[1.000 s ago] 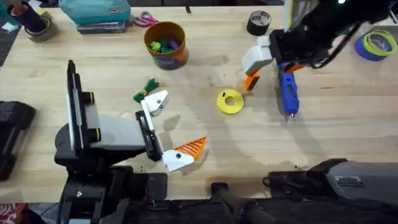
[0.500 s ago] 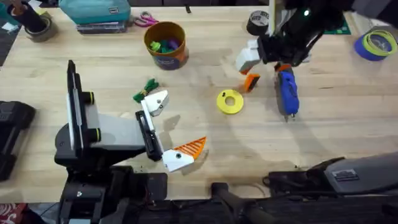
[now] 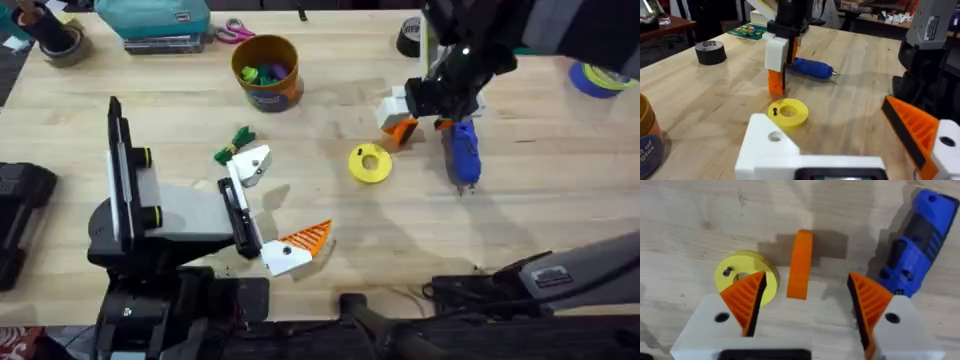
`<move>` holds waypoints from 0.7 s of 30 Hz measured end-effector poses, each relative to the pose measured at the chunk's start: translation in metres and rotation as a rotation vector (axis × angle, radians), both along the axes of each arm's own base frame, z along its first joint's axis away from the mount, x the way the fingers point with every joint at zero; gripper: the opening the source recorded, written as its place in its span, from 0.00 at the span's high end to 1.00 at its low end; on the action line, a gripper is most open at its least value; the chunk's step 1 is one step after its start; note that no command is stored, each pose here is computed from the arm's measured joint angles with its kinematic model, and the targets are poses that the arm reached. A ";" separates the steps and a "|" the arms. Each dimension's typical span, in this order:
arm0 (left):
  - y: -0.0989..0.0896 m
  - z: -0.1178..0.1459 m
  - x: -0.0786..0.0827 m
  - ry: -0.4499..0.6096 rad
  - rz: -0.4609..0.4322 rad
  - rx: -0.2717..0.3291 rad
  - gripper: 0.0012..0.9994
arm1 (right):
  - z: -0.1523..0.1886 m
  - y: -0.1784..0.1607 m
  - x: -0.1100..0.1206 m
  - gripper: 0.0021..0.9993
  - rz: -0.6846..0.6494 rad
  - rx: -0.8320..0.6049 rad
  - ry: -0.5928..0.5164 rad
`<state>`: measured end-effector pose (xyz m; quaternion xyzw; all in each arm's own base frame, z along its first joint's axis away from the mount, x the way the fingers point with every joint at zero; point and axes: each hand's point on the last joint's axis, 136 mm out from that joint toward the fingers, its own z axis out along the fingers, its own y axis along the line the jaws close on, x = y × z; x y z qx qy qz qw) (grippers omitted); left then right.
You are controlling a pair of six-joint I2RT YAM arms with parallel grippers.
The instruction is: Pick up the gripper from the table and insert it into the empty holder that is missing its gripper. Then pick up a screw, insert it into the mounting hole, and use the screwdriver to tighten it. Finally, clean up the table by picking up the vegetable and placing it into the bucket.
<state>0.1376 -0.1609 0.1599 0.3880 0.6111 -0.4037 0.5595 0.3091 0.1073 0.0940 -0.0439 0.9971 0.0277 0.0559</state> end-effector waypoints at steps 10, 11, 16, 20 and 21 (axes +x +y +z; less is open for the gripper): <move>0.000 0.000 0.000 0.000 0.000 0.000 0.01 | -0.009 0.003 0.010 0.07 -0.015 0.006 -0.013; 0.000 0.000 0.000 0.000 0.000 0.000 0.01 | -0.009 0.003 0.010 0.08 -0.019 0.007 -0.012; 0.000 0.000 0.000 0.000 0.000 0.000 0.01 | -0.009 0.004 0.010 0.27 -0.028 0.008 -0.011; 0.000 0.000 0.000 0.000 0.000 0.000 0.01 | -0.009 0.006 0.009 0.78 -0.022 0.007 -0.011; 0.000 0.000 0.000 0.000 0.000 0.000 0.01 | -0.009 0.007 0.009 0.92 -0.022 0.008 -0.011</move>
